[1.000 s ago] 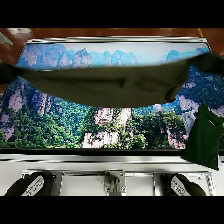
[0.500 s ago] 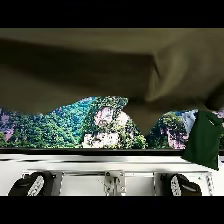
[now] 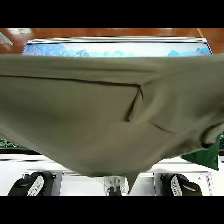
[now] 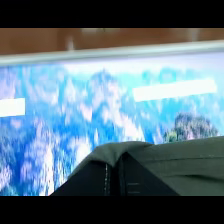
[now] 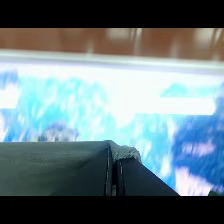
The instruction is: Fold the shirts.
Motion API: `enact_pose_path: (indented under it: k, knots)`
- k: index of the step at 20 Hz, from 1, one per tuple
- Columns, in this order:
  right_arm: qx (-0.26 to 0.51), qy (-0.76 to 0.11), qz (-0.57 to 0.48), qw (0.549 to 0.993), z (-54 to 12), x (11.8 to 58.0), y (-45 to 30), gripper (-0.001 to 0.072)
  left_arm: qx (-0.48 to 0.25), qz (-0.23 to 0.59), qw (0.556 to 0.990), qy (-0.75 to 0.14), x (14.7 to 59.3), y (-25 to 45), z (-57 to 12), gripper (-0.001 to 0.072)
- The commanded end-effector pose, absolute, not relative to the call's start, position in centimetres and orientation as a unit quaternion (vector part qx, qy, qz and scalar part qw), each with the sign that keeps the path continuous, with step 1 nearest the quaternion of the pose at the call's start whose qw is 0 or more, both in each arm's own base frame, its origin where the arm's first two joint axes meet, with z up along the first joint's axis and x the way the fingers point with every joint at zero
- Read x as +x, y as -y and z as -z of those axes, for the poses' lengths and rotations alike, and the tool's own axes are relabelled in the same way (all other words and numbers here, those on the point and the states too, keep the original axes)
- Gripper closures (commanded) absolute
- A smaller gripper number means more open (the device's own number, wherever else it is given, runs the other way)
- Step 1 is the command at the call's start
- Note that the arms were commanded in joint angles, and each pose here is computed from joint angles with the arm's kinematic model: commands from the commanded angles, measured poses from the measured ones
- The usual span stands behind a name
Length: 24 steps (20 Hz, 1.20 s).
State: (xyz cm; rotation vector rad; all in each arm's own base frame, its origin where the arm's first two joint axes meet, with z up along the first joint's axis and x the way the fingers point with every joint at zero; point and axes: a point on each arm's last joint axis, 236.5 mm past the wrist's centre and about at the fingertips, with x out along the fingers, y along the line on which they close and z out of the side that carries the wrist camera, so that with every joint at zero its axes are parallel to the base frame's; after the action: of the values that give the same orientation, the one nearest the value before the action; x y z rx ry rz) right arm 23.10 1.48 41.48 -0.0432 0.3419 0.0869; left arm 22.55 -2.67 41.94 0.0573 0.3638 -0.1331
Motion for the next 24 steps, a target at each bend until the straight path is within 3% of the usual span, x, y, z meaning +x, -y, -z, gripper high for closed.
enact_pose_path:
  k: [1, 4, 7, 11, 14, 18, 24]
  knots:
    - [0.020, -0.325, -0.059, 0.944, -34.3, 26.3, 0.2, 0.0649, 0.010, 0.049, 0.946, -0.319, 26.0, 0.3, -34.0, 0.0664]
    - [0.080, -0.463, -0.085, 0.879, -26.3, 31.0, 1.6, 0.0649, -0.013, 0.034, 0.899, -0.437, 30.4, -2.1, -25.8, 0.0664]
    - [0.077, -0.534, -0.109, 0.835, -18.2, 37.7, 0.2, 0.0649, -0.044, 0.043, 0.841, -0.537, 34.3, -3.0, -17.3, 0.0664]
    - [0.077, -0.460, -0.090, 0.880, -11.8, 50.6, -2.9, 0.0649, -0.073, 0.020, 0.844, -0.531, 42.0, -5.0, -11.3, 0.0665]
    - [0.092, -0.408, -0.097, 0.903, -8.5, 56.4, -6.1, 0.0648, -0.110, 0.021, 0.861, -0.496, 47.2, -5.0, -8.3, 0.0665]
    - [0.079, -0.375, -0.100, 0.918, -4.2, 60.3, -8.9, 0.0648, -0.152, 0.013, 0.872, -0.464, 52.4, -5.5, -3.6, 0.0664]
    - [0.084, -0.390, -0.087, 0.913, 1.6, 62.0, -8.8, 0.0648, -0.165, 0.007, 0.845, -0.509, 53.2, -5.6, 3.7, 0.0664]
